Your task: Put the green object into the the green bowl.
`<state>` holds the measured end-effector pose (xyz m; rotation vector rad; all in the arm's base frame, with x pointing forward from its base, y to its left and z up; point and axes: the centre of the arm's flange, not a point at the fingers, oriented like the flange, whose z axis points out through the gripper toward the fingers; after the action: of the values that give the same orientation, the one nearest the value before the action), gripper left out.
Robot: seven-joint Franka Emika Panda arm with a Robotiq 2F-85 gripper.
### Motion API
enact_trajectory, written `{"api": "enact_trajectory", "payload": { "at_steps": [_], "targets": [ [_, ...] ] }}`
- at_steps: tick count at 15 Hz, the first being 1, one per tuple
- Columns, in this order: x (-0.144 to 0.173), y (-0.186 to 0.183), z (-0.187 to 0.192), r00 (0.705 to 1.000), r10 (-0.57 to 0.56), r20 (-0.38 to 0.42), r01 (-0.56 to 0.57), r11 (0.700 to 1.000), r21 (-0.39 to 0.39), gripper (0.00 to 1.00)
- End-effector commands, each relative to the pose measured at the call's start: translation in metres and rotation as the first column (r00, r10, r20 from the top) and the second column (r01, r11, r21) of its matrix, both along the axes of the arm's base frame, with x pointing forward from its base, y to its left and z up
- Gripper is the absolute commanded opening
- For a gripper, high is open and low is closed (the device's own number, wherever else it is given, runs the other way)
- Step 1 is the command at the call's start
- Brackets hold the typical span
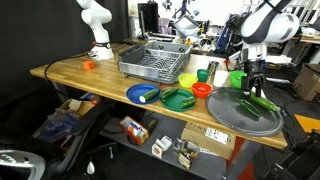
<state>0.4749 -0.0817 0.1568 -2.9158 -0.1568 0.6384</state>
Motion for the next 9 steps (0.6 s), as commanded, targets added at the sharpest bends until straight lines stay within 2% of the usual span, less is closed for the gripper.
{"api": "enact_trajectory", "payload": {
  "at_steps": [1,9],
  "targets": [
    [0.008,0.006,-0.027,0.996,0.077,-0.055,-0.076,0.997,0.023,1.00],
    [0.017,0.016,-0.055,0.984,0.155,-0.085,-0.156,0.988,-0.002,1.00]
  ]
}}
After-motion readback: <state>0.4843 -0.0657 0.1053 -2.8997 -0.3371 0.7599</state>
